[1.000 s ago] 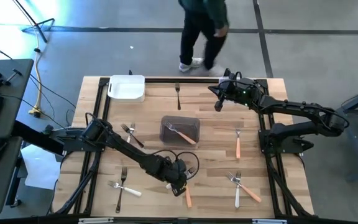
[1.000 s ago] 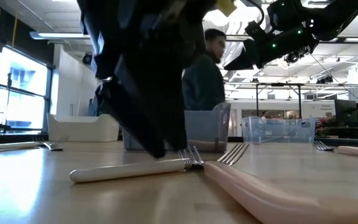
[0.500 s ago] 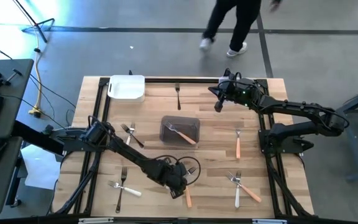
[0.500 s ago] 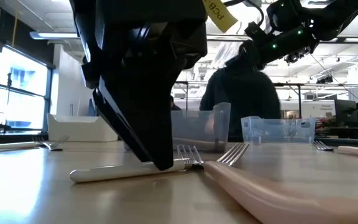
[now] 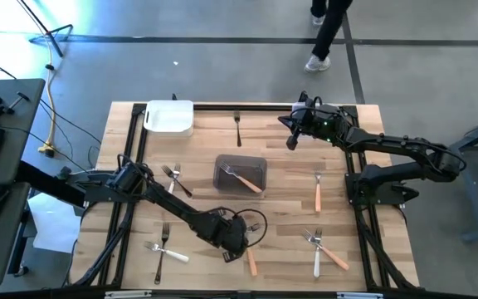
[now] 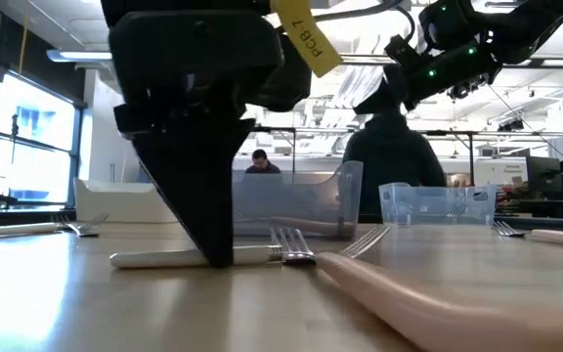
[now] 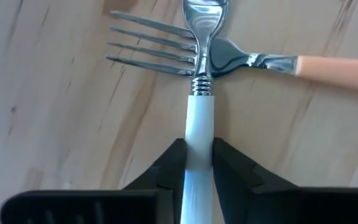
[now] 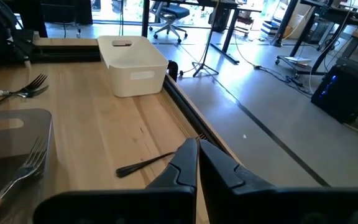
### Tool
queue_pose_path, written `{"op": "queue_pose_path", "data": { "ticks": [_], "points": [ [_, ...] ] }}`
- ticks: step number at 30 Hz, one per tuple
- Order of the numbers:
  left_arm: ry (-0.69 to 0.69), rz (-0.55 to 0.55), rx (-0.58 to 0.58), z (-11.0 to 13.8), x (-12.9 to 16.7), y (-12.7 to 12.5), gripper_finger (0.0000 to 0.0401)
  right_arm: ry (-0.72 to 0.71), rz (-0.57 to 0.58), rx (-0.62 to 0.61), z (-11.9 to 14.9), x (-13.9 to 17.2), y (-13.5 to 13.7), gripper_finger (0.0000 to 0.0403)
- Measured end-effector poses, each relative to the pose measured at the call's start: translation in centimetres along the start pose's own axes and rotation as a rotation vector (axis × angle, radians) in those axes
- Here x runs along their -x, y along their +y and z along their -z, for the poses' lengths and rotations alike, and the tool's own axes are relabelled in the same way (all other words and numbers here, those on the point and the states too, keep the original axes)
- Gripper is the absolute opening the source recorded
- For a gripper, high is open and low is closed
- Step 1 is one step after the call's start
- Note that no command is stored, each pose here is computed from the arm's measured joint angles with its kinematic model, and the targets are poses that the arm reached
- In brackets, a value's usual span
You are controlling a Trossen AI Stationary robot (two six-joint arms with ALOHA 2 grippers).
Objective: Sort silverware by color (type)
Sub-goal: Put the middle bottom white fork into the white bin
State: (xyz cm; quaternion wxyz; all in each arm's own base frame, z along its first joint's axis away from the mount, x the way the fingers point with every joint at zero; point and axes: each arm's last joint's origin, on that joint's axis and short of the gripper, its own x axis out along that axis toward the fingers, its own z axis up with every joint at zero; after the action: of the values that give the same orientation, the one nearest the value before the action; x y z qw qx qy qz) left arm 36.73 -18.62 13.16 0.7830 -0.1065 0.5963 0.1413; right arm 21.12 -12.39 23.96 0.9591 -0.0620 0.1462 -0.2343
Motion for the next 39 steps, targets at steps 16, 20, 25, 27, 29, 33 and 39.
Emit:
{"op": "queue_pose_path", "data": {
  "ticks": [16, 20, 25, 27, 29, 33, 39],
  "points": [
    [0.068, -0.052, -0.012, 0.6, 2.8, 1.4, 0.0033, 0.000, 0.000, 0.014, 0.0, 0.0, 0.0, 0.0000],
    [0.054, -0.034, -0.007, 0.5, 4.2, 1.7, 0.0034, 0.000, 0.000, 0.016, 0.0, 0.0, 0.0, 0.0000],
    [0.045, -0.027, 0.004, 0.3, 6.7, 2.7, 0.0034, 0.001, -0.001, 0.016, 0.0, 0.0, 0.0, 0.0000],
    [0.037, -0.023, -0.003, 0.1, 7.8, 3.3, 0.0034, 0.002, -0.001, 0.017, 0.0, 0.0, 0.0, 0.0000],
    [0.022, -0.025, -0.016, -0.1, 9.1, 4.0, 0.0034, 0.007, -0.002, 0.018, 0.1, 0.0, 0.0, 0.0000],
    [0.020, -0.080, -0.019, -0.4, 11.5, 6.5, 0.0034, 0.015, -0.004, 0.019, 0.1, 0.0, 0.0, 0.0000],
    [0.047, -0.202, -0.014, -0.4, 15.5, 11.6, 0.0033, 0.023, -0.006, 0.023, 0.2, 0.0, 0.0, 0.0000]
  ]
}}
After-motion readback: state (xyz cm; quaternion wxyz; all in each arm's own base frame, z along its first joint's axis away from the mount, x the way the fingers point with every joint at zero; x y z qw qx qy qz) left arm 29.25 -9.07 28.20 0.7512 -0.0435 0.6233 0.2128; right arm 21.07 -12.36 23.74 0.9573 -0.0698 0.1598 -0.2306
